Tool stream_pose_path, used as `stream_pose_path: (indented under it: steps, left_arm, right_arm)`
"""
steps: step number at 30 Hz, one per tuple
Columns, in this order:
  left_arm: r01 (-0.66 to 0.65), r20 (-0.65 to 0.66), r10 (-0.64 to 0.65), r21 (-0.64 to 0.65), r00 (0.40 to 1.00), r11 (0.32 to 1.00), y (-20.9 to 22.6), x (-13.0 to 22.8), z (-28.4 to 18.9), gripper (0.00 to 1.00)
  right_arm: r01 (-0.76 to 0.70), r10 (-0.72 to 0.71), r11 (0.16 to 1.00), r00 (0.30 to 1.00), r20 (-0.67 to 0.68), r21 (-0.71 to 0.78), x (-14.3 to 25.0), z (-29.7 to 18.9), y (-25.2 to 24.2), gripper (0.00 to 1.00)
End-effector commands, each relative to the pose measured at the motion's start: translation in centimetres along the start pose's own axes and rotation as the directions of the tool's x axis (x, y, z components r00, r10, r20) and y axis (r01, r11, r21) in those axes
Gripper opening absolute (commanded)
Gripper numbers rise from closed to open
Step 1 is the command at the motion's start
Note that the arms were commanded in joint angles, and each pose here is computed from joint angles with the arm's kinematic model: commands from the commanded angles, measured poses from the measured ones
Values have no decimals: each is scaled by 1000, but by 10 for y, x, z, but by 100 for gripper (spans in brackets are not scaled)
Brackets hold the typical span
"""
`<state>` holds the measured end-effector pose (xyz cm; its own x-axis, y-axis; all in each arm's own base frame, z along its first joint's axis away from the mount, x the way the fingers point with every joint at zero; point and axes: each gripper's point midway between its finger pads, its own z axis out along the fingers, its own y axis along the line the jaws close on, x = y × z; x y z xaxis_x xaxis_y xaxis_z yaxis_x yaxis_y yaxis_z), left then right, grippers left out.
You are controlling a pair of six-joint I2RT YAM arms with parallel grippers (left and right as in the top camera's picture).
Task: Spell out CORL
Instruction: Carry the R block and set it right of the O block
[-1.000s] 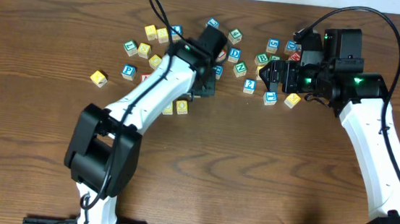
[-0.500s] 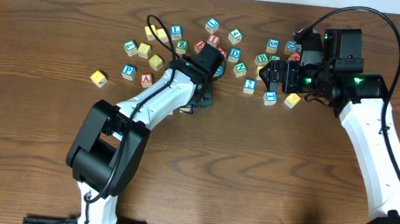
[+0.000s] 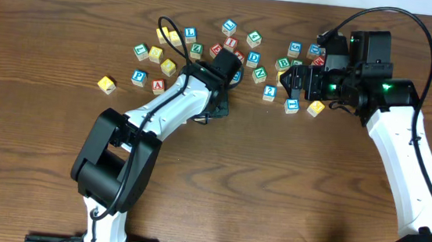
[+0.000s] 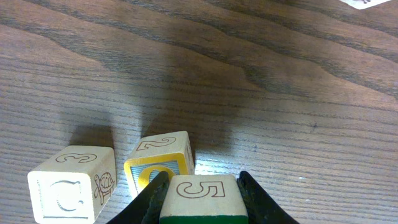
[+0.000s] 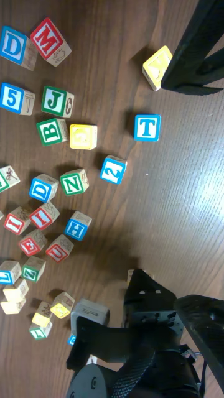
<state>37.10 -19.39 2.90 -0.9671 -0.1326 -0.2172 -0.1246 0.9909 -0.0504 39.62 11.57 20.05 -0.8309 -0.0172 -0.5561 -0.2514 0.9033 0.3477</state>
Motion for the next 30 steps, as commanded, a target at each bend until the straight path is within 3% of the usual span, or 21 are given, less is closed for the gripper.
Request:
stream_pose_path:
  steps: [1, 11, 30]
  left_arm:
    - [9, -18, -10, -12, 1000, 1000, 3, 3, 2, 31]
    - [18, 85, -23, 67, 996, 998, -16, -24, -10, 31]
    - [-6, 57, 3, 51, 998, 999, -25, -13, 26, 32]
  right_arm:
    - [12, -12, 1000, 1000, 8, -2, -5, -1, 2, 99]
    - [12, -12, 1000, 1000, 8, -2, -5, -1, 2, 99]
    - [12, -12, 1000, 1000, 8, -2, -5, -1, 2, 99]
